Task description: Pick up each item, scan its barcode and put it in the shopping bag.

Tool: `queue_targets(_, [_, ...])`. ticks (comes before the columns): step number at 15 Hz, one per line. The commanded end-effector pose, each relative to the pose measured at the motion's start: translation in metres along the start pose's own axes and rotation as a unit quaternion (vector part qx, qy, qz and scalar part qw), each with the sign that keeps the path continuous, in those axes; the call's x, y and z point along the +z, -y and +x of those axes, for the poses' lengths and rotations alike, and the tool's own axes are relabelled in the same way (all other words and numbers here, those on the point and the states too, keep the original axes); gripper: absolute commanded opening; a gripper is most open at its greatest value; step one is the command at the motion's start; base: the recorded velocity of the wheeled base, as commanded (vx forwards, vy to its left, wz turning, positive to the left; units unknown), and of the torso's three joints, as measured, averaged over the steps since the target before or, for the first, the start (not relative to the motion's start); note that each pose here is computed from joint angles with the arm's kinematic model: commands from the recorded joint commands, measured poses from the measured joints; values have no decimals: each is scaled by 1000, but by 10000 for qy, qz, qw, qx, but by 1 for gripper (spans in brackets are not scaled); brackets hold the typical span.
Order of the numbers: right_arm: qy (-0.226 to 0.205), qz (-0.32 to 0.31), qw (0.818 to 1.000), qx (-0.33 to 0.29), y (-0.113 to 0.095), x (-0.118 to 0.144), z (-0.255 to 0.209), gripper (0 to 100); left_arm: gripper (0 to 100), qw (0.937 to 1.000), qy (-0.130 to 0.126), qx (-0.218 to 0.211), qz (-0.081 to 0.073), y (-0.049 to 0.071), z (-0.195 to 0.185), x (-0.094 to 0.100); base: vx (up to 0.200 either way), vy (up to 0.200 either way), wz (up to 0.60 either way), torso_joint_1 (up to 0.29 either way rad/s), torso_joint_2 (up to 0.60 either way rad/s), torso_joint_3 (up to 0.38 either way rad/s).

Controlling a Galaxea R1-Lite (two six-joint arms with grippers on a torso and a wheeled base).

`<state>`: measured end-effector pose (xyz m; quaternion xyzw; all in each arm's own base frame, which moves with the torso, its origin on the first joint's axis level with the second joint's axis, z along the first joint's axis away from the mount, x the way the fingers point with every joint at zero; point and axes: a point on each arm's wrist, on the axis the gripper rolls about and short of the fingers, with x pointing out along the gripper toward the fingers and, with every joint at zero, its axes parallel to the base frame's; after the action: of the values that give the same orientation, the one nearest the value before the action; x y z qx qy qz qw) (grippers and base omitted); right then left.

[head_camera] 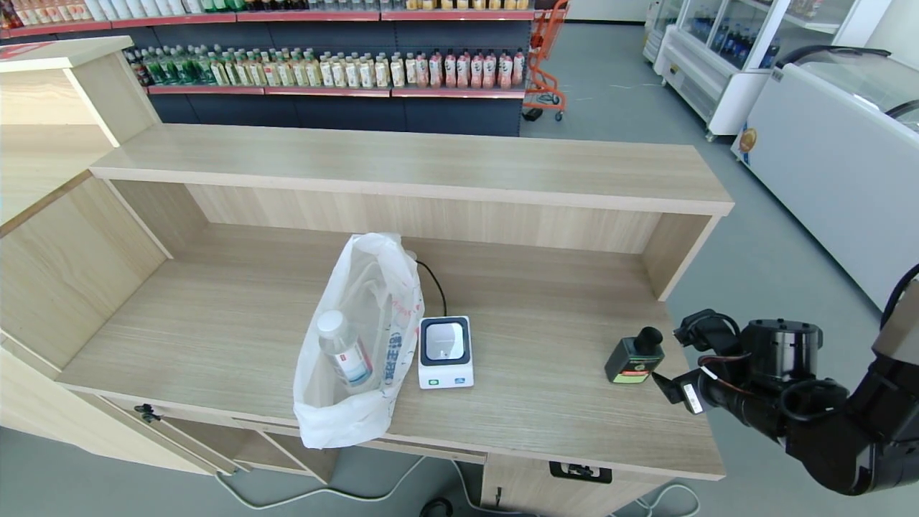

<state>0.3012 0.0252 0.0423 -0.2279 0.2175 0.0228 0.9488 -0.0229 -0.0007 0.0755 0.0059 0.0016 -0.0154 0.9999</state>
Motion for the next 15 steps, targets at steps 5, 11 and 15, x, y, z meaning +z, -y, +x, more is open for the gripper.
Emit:
queue_targets(5, [7,-65,9999,130,-12,0,18,100,0,10000,2,-7,2,0,0,0,0,0,0,0,0,0])
queue_targets(11, [75,-66,9998,147,-18,2,37,100,0,10000,-6,1,2,0,0,0,0,0,0,0,0,0])
queue_targets(15, [232,114,9991,324,-34,10,44,100,0,10000,2,1,2,0,0,0,0,0,0,0,0,0])
